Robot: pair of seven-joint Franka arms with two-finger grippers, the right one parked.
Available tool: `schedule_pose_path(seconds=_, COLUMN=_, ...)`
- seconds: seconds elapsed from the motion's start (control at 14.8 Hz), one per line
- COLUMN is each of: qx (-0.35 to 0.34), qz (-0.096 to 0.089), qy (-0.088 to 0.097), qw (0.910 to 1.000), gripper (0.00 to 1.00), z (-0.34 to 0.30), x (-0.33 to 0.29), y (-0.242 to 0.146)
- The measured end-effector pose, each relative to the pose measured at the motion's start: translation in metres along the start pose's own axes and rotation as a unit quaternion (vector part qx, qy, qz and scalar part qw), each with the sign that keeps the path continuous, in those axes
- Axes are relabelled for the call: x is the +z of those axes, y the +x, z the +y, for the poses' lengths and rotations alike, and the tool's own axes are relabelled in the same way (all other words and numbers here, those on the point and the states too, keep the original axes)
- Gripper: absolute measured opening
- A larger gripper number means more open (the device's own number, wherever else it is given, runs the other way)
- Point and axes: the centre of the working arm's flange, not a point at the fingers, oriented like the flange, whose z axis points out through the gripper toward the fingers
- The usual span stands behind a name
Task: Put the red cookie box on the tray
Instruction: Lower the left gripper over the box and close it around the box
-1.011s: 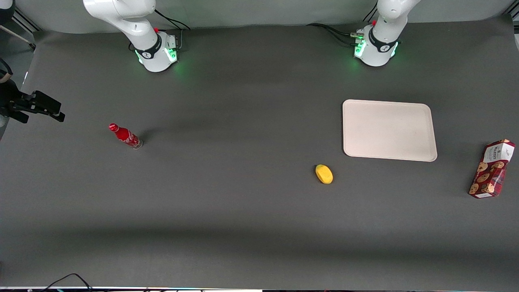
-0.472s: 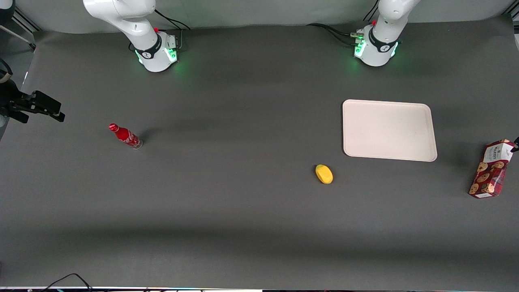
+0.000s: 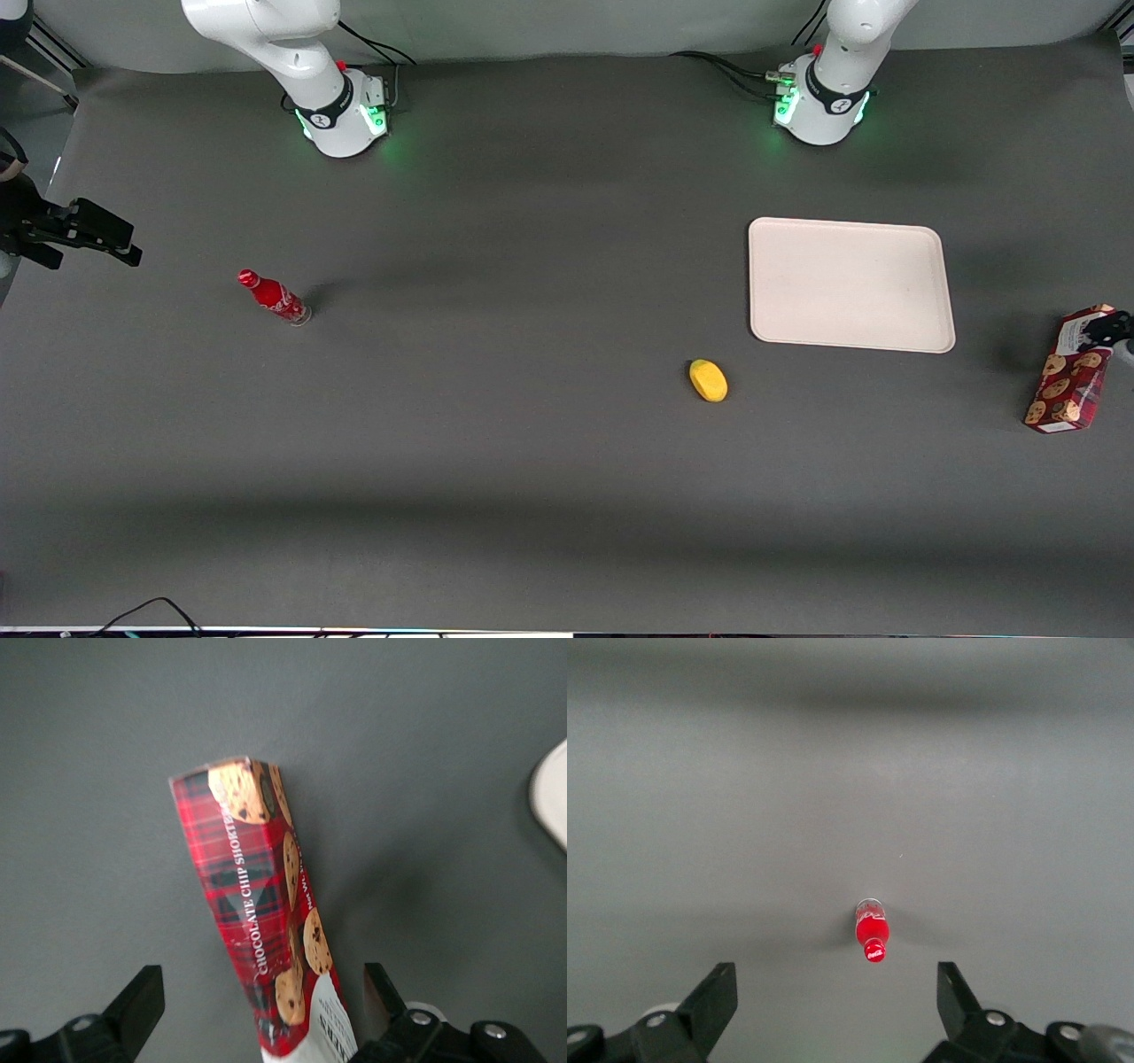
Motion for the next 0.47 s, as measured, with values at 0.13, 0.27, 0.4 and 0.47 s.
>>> schedule_pose_path(seconds=0.13, qx=-0.006, qz=0.002, qy=0.001, qw=1.0, gripper=1.0, z=0.004, x=0.023, y=-0.01)
schedule_pose_path(seconds=0.27, qx=-0.01, qz=0.001, qy=-0.005, qw=0.9999, gripper=1.0, z=0.007, x=0.038, y=-0.016)
schedule_pose_path(seconds=0.4, qx=-0.014, qz=-0.001, qy=-0.013, qw=0.9998, gripper=1.0, z=0.009, x=0.05, y=-0.022)
schedule_pose_path(seconds=0.47, qx=-0.014, qz=0.0, qy=-0.013, qw=0.9998, gripper=1.0, z=0.011, x=0.055, y=-0.023)
